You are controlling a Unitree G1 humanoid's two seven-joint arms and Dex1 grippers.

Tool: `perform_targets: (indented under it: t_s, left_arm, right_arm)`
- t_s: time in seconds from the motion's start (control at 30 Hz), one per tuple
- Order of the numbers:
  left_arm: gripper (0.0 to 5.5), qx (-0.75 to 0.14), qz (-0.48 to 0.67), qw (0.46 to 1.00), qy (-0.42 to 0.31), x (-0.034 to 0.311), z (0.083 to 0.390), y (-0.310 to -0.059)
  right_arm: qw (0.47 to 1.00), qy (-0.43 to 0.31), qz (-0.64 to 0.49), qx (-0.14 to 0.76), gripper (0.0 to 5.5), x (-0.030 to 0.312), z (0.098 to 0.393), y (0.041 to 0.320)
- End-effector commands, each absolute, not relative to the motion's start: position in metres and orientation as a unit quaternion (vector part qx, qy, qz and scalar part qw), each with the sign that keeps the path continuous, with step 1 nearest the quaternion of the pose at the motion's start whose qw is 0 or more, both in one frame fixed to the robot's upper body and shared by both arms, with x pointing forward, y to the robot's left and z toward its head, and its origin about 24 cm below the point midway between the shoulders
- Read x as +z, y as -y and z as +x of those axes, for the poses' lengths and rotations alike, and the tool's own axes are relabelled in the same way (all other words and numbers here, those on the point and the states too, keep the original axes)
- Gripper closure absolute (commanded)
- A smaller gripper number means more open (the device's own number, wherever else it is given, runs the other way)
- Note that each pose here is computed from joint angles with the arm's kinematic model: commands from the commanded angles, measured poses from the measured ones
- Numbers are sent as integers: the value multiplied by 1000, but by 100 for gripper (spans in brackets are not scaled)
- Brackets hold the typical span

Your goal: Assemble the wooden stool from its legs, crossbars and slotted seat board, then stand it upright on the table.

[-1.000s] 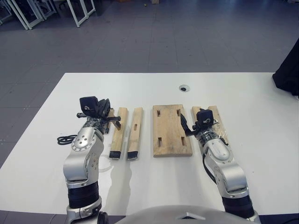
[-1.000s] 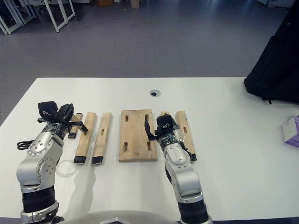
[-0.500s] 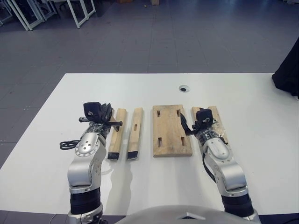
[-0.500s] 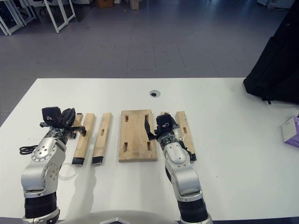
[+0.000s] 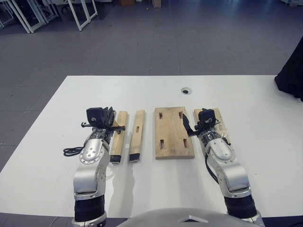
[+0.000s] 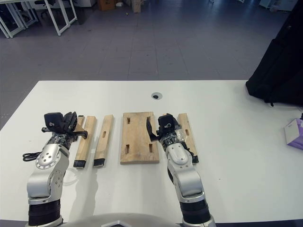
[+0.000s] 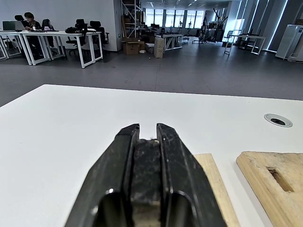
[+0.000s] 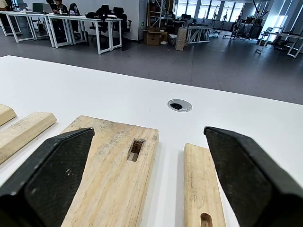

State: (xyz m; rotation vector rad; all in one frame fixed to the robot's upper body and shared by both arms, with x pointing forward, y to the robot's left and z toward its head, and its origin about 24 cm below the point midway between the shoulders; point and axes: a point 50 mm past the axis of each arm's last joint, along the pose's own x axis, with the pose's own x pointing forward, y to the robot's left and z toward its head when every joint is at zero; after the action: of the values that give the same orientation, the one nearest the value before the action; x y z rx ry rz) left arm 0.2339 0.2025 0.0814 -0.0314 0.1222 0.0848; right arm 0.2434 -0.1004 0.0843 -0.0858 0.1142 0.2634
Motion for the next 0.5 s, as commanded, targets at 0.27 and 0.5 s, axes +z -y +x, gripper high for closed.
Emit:
perform_targets:
  t_s: [0.27, 0.5]
  left_arm:
    - [507, 39, -56, 967, -244, 24, 222, -192]
    - [507, 60, -21, 994, -94, 72, 237, -188]
  right_arm:
    - [989, -50, -42, 133, 123, 90, 249, 100]
    - [989, -48, -41, 130, 123, 90, 250, 100]
